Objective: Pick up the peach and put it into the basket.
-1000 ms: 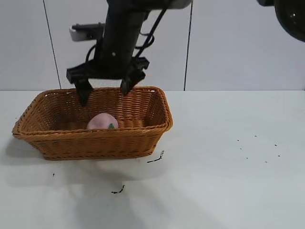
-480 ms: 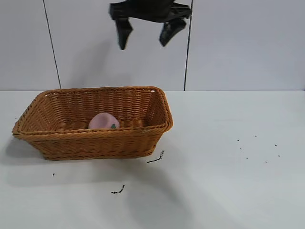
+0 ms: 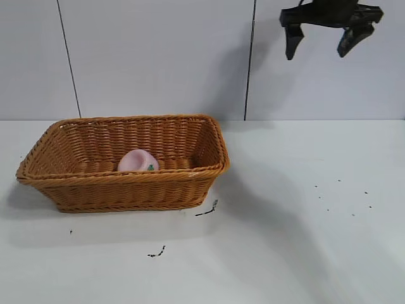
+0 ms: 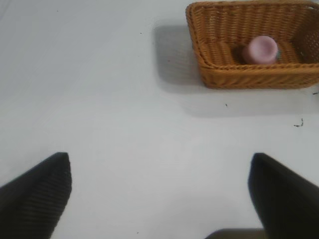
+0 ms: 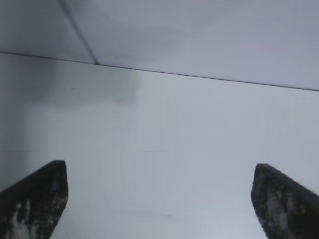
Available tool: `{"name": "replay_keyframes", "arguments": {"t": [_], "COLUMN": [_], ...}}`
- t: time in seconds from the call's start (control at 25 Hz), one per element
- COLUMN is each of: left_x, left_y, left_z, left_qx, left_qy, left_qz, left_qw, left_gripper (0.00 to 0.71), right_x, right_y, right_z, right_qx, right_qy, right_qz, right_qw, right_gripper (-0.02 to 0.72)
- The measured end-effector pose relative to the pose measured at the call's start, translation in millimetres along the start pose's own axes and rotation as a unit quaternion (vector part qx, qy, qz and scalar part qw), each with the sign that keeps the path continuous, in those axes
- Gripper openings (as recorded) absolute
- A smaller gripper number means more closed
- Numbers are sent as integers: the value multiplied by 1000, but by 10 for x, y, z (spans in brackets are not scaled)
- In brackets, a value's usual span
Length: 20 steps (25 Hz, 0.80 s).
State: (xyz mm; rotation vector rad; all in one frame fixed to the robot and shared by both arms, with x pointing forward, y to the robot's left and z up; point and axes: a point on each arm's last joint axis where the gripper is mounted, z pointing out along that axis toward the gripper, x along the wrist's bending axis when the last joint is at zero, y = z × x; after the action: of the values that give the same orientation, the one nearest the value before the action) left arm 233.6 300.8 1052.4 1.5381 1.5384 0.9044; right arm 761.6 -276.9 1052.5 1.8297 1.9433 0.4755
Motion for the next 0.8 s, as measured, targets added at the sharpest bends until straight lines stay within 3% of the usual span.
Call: {"name": "replay_keyframes", "arguments": {"t": [0.44, 0.8], "left_x": [0, 0], "left_y": [0, 0], "left_z": [0, 0], "left_qx": [0, 0], "left_qy": [0, 0], "left_qz": [0, 0], "left_qw": [1000, 1000], "left_gripper": [693, 693], "right_x": [-236, -175], "right_y": [-90, -747], "right_z": [-483, -1280], "right_qx": [2, 52], "right_qy": [2, 34], "right_qz": [21, 23], "right_qw": [1000, 998], "right_gripper": [696, 696]}}
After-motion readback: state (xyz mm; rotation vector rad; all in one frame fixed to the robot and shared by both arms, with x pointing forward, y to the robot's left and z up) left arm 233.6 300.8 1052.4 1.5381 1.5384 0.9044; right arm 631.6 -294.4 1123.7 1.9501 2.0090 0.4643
